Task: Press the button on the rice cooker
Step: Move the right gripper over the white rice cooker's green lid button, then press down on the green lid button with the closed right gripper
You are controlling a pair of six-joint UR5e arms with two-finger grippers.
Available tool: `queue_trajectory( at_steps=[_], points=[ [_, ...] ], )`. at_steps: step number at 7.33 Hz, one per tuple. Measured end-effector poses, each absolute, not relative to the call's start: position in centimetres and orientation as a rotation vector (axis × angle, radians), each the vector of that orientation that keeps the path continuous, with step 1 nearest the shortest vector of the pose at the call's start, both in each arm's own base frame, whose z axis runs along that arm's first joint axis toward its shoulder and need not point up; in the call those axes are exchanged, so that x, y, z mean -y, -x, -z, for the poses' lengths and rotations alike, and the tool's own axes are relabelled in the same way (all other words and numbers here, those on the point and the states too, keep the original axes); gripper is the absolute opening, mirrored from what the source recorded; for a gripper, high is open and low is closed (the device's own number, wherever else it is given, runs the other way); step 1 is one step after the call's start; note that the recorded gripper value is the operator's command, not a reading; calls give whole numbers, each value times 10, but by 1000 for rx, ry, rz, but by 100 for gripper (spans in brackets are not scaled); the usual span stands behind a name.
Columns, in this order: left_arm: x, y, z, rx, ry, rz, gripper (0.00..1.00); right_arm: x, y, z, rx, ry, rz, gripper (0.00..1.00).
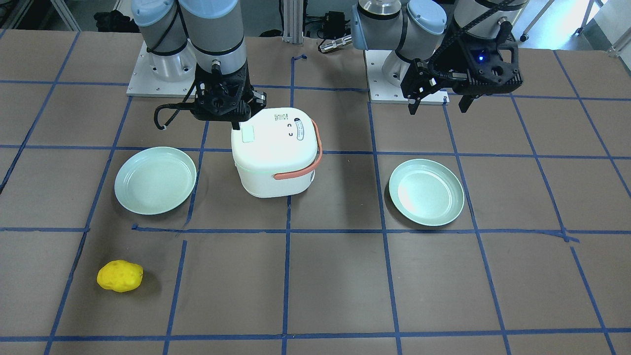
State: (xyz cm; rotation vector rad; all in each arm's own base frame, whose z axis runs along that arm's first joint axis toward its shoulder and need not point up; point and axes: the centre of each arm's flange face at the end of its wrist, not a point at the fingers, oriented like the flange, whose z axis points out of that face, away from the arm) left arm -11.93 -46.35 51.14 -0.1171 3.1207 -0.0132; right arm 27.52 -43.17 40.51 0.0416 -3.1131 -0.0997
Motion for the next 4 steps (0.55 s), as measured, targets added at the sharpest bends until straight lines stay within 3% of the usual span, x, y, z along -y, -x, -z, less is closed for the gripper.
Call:
queue_trajectory(
  at_steps=[4],
  points=[
    [464, 119, -511, -3121, 116, 13, 100, 415, -284, -369, 3109, -101, 117, 0]
  ],
)
